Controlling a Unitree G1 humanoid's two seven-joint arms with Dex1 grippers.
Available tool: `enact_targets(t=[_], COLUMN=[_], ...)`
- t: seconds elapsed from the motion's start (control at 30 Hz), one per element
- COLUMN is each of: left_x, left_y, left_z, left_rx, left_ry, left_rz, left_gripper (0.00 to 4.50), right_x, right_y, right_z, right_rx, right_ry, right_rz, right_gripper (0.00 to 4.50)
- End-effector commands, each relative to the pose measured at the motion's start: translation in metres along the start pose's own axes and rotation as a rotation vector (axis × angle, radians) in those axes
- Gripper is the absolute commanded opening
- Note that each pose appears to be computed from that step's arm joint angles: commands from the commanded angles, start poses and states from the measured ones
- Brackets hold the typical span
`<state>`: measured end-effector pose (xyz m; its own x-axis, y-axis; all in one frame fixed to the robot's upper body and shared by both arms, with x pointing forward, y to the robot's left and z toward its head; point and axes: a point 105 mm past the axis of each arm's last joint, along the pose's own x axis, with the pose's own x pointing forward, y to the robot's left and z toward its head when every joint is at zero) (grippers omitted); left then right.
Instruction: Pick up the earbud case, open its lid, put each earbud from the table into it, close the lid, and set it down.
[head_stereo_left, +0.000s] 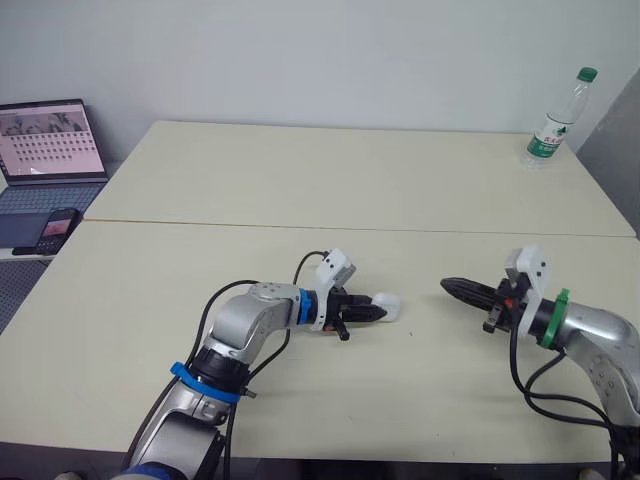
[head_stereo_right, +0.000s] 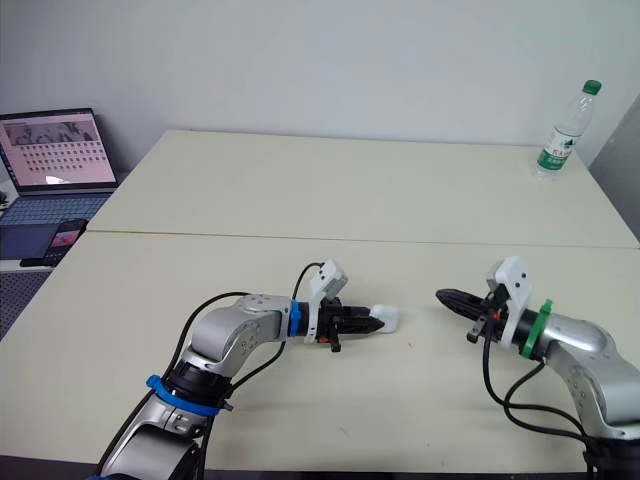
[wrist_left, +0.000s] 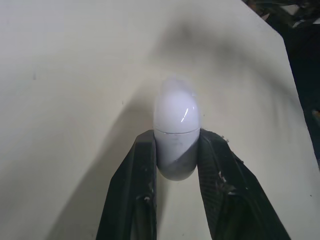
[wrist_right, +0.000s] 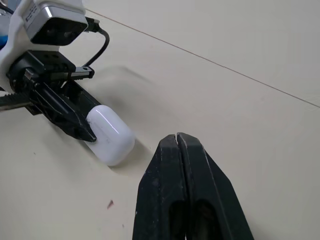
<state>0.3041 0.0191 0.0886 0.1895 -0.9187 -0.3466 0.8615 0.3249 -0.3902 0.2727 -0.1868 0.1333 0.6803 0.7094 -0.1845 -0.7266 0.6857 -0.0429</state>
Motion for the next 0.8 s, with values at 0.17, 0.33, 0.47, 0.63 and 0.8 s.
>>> enact_targets(t=[0.17,0.33,0.47,0.63,0.8], left_x=[0.002,-0.006,-0.024,-0.057,-0.089], left_y=[0.001,0.012,0.012,-0.005,0.001], left_z=[0.004,0.009,0.020,0.027,0.018], left_rx=[0.042,0.120,0.255,0.338,0.301], left_ry=[0.050,0.038,-0.029,-0.186,-0.274], left_rz=[-0.001,0.057,0.078,0.065,0.184], left_gripper=[1.49,3.00,4.31,4.50,4.50], right_x=[-0.013,-0.017,-0.022,-0.033,-0.046], right_y=[0.008,0.010,0.010,0.009,0.000], right_z=[0.006,0.002,-0.006,-0.023,-0.046], right_rx=[-0.008,0.009,-0.007,-0.018,-0.075], right_ry=[-0.062,-0.066,-0.040,0.012,0.093], right_rz=[-0.069,-0.095,-0.095,-0.061,-0.047], right_gripper=[0.00,0.00,0.00,0.57,2.43])
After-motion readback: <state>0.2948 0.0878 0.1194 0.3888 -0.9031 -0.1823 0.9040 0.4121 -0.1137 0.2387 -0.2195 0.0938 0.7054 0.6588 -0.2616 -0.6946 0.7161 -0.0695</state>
